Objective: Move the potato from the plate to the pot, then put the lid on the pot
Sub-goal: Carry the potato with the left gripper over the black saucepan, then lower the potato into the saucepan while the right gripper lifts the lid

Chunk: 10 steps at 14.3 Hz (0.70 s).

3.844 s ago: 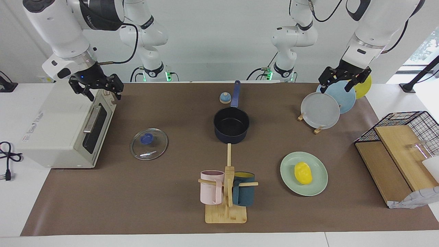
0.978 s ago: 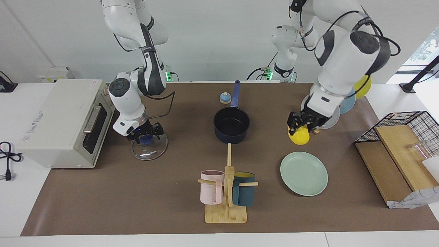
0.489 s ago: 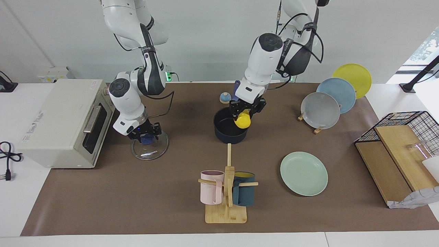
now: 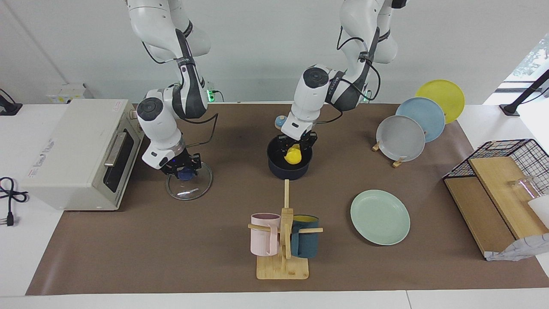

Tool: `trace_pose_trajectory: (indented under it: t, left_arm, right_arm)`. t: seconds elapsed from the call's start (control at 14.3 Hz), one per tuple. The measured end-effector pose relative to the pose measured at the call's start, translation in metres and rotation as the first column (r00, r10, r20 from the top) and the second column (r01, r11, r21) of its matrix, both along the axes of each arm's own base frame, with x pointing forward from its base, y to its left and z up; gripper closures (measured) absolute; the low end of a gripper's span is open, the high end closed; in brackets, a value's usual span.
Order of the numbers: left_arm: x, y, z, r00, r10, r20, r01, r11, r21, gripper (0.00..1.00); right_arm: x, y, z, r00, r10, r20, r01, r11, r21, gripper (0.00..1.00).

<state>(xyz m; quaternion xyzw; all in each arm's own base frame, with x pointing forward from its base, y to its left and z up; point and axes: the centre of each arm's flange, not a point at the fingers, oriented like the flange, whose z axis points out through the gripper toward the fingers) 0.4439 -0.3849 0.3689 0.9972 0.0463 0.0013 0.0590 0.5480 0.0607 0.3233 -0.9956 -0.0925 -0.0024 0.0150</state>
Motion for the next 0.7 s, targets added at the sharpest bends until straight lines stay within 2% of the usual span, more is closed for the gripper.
trace_pose_trajectory:
  t: [0.14,0.42,0.63,0.7]
  left_arm:
    - [-0.01,-0.005,-0.009,1.0,-0.002,-0.001,0.002,1.0,0.005,0.38]
    - [-0.029,-0.014,-0.037,1.0,0.011,0.026,-0.012,0.998,0.06,0.38]
    - [-0.031,-0.017,-0.047,1.0,0.015,0.024,-0.016,0.998,0.066,0.38]
    - [-0.032,-0.017,-0.048,1.0,0.015,0.024,-0.017,0.998,0.066,0.38]
  right_arm:
    - [0.008,0.015,0.018,0.999,0.027,-0.017,-0.027,1.0,0.0,0.34]
    - [0.022,0.043,0.051,0.998,0.062,-0.017,-0.062,0.998,-0.018,0.34]
    - [0.032,0.074,0.088,0.995,0.021,-0.094,-0.025,0.999,-0.035,0.34]
    - [0.037,0.093,0.105,0.995,0.003,-0.101,-0.007,0.999,-0.041,0.34]
